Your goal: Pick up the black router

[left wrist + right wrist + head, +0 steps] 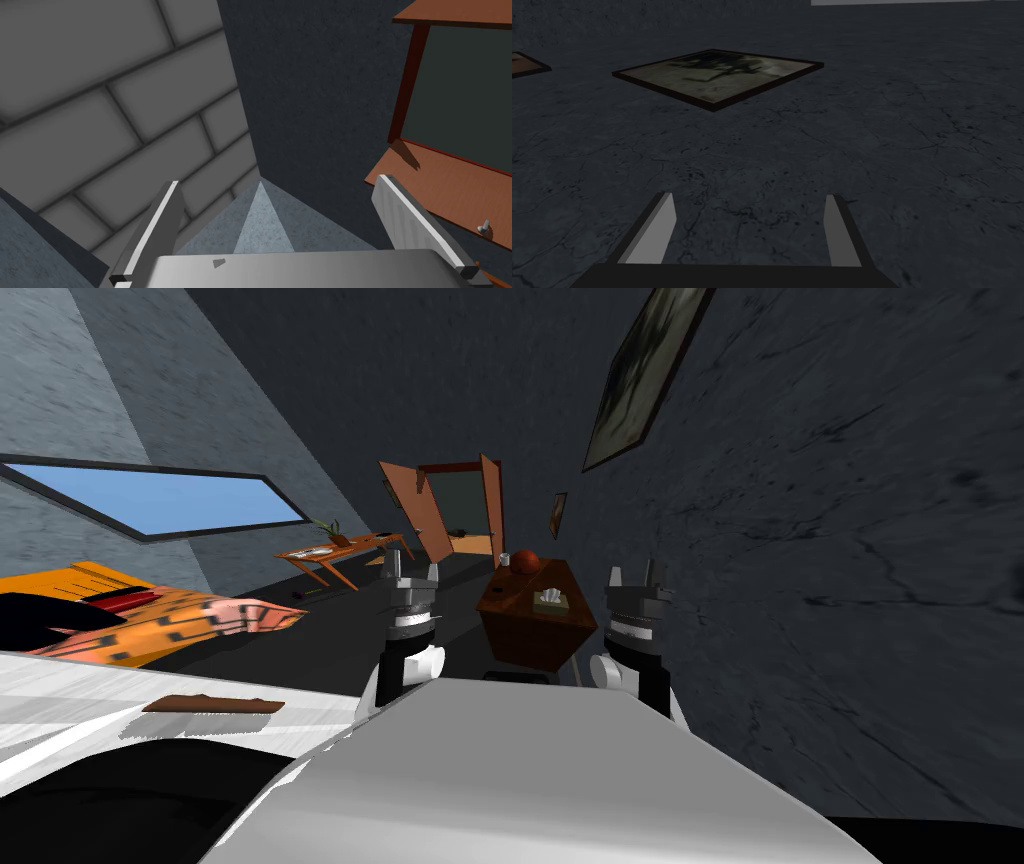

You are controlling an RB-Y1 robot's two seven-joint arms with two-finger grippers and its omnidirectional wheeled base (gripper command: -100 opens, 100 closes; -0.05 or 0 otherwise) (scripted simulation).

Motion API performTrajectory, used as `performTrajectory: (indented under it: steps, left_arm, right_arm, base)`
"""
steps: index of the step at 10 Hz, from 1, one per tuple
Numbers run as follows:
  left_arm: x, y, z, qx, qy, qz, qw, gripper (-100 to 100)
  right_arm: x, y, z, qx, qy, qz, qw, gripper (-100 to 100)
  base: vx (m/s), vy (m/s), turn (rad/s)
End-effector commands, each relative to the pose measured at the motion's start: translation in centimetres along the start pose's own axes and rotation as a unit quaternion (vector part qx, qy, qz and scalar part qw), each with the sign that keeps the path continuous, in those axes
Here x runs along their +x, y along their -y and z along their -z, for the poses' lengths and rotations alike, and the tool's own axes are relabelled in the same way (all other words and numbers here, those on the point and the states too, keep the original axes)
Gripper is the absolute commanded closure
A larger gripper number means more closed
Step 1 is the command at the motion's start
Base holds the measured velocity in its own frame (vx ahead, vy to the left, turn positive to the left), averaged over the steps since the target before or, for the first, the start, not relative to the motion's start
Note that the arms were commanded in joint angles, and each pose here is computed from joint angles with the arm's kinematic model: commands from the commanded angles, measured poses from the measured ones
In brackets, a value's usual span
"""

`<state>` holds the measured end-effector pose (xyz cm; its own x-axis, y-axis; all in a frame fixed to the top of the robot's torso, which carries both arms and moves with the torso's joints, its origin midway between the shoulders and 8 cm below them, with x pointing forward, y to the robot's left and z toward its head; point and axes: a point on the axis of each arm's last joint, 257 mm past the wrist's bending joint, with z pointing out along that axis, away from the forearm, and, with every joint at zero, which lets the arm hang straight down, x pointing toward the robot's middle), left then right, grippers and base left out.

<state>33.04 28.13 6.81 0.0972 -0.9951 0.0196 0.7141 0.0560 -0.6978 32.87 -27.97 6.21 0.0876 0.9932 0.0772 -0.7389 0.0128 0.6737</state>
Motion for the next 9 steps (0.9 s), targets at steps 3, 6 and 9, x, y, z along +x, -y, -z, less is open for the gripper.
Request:
performTrajectory:
  steps: [3,6,9]
  left_arm:
    - [0.8,-1.3,-0.9,-0.013,-0.026,0.014,0.9995,-100]
    - [1.4,-3.6,-2.5,-0.035,-0.041,0.043,0.9976,-100]
    - [1.9,-5.7,-4.0,-0.056,-0.046,0.070,0.9949,-100]
  right_arm:
    - [0.0,0.0,0.0,0.000,0.000,0.000,1.0000,0]
    - [0.0,0.0,0.0,0.000,0.000,0.000,1.0000,0]
    - [0.0,0.0,0.0,0.000,0.000,0.000,1.0000,0]
  base:
    - [-0.011,-0.017,-0.059]
    - [-0.031,-0.015,-0.082]
    - [-0.026,0.003,-0.065]
